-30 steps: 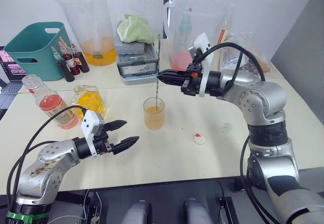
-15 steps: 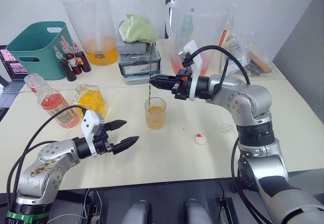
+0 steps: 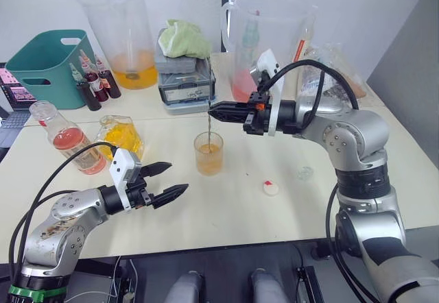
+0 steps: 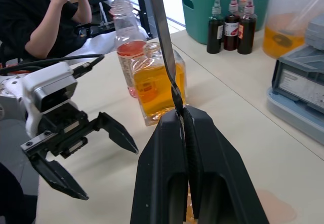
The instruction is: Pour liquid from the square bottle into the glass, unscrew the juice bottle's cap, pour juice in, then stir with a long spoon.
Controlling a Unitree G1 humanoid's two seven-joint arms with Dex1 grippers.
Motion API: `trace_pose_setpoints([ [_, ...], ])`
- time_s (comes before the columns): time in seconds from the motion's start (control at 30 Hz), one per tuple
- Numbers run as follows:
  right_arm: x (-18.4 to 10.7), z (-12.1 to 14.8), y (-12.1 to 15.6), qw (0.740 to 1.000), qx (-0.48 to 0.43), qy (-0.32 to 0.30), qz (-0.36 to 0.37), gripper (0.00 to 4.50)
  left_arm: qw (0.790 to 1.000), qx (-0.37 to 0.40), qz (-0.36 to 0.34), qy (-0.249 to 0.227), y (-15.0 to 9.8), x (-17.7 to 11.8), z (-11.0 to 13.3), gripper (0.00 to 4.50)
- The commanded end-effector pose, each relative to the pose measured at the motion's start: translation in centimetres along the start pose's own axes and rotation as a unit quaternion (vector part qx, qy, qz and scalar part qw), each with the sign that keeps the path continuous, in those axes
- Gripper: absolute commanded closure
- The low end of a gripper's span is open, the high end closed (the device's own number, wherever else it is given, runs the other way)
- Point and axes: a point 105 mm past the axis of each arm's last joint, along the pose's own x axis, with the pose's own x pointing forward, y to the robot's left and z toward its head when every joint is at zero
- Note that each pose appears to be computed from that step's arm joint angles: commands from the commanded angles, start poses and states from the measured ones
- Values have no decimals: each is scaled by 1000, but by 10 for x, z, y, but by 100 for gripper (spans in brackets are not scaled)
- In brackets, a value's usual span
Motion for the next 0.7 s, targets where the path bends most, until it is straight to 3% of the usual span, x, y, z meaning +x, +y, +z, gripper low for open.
trace_pose_setpoints([
  [0.03, -1, 9, 9, 1000, -8, -16, 16, 450, 1000, 21, 1, -13, -1, -3, 10, 2],
  [0.2, 5, 15, -4, 998, 6, -56, -13, 450, 1000, 21, 2, -12, 0, -3, 10, 2],
  [0.4, 2, 4, -26, 997, -6, -40, -61, 450, 1000, 20, 2, -13, 0, -2, 10, 2],
  [0.7, -6, 4, -3, 1000, -13, -10, -6, 450, 1000, 19, 2, -12, 0, -1, 9, 2],
])
